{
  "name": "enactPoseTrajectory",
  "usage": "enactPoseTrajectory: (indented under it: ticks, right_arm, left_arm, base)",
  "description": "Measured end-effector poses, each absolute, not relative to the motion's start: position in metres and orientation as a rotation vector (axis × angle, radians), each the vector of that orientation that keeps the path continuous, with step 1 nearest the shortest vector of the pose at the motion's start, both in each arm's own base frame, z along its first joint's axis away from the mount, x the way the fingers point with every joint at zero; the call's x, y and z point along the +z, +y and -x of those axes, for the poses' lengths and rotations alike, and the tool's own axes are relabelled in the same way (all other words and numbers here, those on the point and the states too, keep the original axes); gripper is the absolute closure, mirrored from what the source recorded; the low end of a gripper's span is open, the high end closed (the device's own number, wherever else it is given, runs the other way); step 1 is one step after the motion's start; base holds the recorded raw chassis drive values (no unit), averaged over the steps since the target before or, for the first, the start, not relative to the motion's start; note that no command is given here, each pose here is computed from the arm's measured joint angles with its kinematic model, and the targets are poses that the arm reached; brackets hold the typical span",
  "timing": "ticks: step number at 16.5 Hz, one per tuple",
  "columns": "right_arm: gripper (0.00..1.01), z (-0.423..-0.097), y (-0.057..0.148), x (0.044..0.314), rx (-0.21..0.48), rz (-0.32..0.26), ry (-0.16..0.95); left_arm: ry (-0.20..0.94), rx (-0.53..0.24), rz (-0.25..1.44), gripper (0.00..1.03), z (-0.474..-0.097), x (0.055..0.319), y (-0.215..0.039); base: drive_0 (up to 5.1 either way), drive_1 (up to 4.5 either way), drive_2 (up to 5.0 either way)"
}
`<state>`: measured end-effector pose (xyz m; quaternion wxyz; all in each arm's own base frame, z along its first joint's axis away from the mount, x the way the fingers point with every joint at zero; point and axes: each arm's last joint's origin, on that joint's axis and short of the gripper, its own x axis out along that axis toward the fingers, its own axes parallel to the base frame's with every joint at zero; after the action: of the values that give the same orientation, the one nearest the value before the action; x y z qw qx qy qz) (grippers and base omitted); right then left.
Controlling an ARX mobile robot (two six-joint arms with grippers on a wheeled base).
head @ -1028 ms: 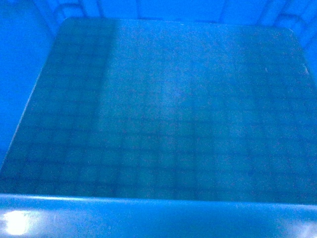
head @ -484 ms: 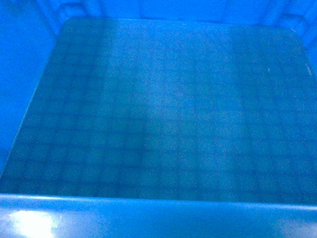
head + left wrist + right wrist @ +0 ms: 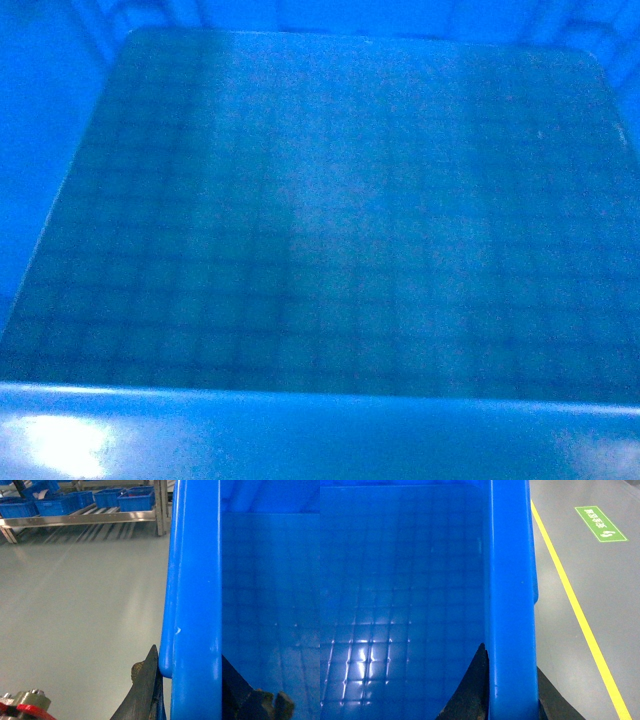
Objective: Place box next to blue box on left shelf
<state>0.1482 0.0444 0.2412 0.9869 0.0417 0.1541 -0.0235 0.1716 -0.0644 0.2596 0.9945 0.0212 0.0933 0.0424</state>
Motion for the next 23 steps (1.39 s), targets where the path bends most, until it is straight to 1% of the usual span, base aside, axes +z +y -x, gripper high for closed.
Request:
enactPoseTrajectory:
  ticks: [11, 23]
  right_arm:
    - [0.92, -0.1486, 0.0446, 0.2402, -0.047, -0.084, 0.318]
    - [0.92, -0.1486, 0.0446, 0.2402, -0.047, -0.085, 0.318]
  left_arm:
    - [0.194, 0.085, -0.049, 0.85, -0.1716, 0.2588, -0.0643]
    - [0.191, 0.086, -0.048, 0.85, -0.1716, 0.2591, -0.0643]
  base:
    - [-1.5, -1.52, -1.5]
    - [0.0, 4.06, -4.1]
